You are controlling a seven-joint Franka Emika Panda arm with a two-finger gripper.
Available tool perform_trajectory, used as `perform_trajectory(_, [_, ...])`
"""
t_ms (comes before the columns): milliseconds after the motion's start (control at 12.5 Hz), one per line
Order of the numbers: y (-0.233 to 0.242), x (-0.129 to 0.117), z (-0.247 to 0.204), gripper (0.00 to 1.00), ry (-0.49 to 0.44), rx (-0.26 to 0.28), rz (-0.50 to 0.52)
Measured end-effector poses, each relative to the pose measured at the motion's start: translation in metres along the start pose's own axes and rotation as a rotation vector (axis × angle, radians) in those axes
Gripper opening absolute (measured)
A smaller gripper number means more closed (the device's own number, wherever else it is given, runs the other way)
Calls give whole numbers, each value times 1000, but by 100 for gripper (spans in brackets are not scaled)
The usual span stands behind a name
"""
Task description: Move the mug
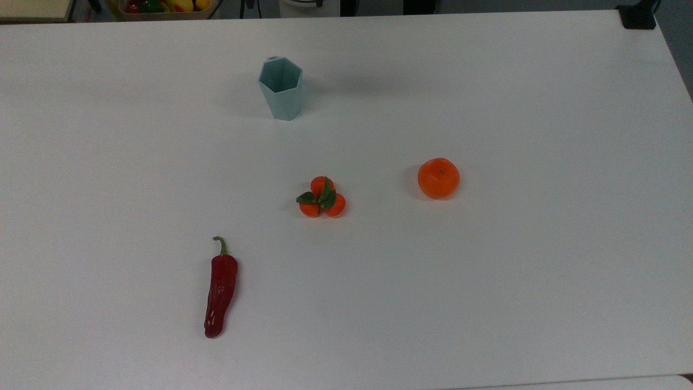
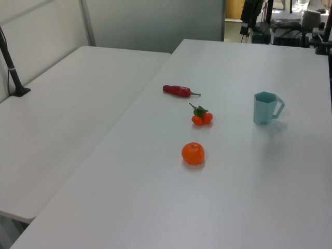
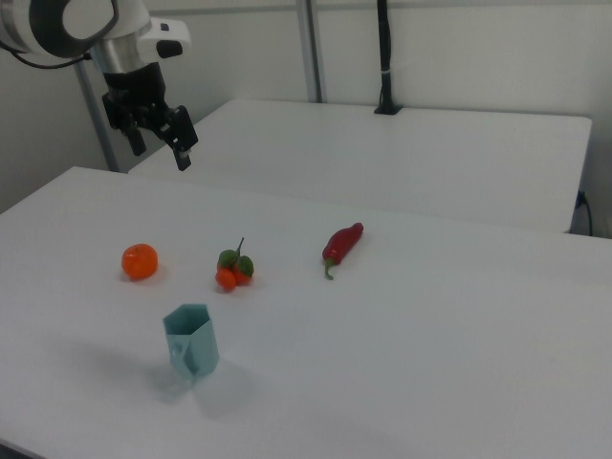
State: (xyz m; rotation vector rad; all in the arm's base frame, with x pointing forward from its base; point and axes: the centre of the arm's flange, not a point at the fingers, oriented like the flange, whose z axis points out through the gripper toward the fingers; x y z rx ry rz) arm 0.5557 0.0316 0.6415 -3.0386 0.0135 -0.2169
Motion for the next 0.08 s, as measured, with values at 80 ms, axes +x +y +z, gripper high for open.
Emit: perform_trajectory(80, [0, 0, 0, 100, 0, 0, 0])
